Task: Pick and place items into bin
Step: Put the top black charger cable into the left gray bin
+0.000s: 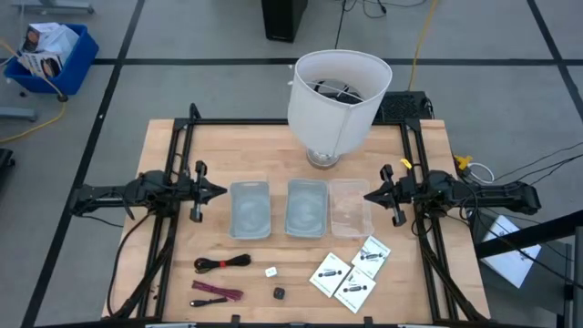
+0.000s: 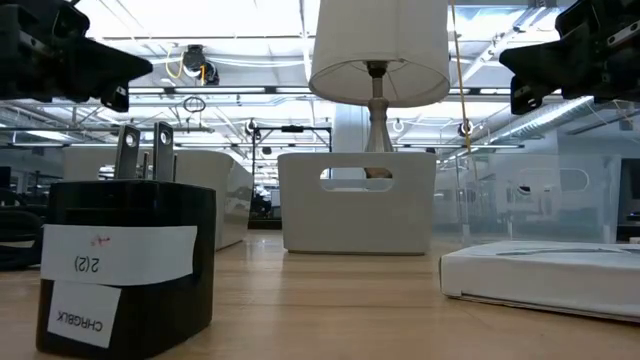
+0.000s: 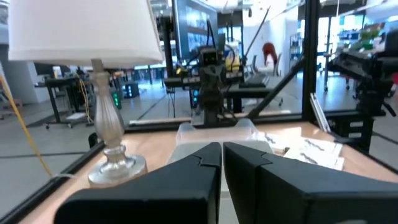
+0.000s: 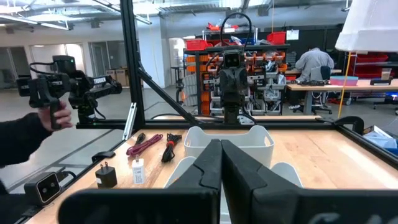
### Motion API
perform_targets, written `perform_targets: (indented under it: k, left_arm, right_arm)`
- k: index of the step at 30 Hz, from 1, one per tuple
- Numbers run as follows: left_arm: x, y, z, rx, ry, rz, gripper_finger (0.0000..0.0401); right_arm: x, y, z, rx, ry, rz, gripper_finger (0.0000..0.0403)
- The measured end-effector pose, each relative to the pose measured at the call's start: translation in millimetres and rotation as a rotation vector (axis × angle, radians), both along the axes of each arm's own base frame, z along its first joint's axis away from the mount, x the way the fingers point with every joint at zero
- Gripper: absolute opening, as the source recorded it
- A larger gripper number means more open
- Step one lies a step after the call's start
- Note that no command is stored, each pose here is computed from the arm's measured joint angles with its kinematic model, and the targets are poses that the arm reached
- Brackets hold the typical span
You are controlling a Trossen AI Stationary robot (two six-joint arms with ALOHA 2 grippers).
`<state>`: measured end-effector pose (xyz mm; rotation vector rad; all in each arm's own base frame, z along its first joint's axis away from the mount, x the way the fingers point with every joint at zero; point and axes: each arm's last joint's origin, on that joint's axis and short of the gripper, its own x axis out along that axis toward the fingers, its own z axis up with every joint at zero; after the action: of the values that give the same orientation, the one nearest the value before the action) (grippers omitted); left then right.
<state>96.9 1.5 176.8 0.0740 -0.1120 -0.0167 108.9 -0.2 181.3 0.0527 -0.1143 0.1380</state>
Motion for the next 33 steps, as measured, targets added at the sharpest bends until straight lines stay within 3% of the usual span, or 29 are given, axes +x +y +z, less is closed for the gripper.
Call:
perform_targets:
  k: [8, 13, 22, 26, 30, 33]
  left_arm:
    - [-0.2, 0.0, 1.7, -0.175, -0.014, -0.021, 0.0026]
    - [-0.2, 0.0, 1.7, -0.228, -0.012, -0.028, 0.0026]
    - [-0.1, -0.3, 0.4, -0.228, 0.001, -0.035, 0.0026]
    - [-0.4, -2.5, -6.1, -0.177, 0.116, -0.093, 0.0026]
    - [-3.7, -6.9, 2.4, -0.146, 0.295, -0.141, 0.0026]
    - [0.8, -10.4, 7.4, -0.15, 0.307, -0.126, 0.0026]
  right_arm:
    - [-0.1, 0.0, 0.5, 0.0, -0.005, 0.0, 0.0]
    - [0.1, 0.0, -0.7, 0.0, 0.006, 0.0, 0.0]
    - [0.0, 0.0, -0.6, 0.0, 0.006, 0.0, 0.0]
    - [-0.1, -0.3, 0.7, -0.018, -0.01, -0.013, 0.0]
    - [0.1, -3.3, 1.2, -0.034, -0.017, -0.118, 0.0]
    - [0.1, -5.2, 0.9, -0.032, -0.013, -0.185, 0.0]
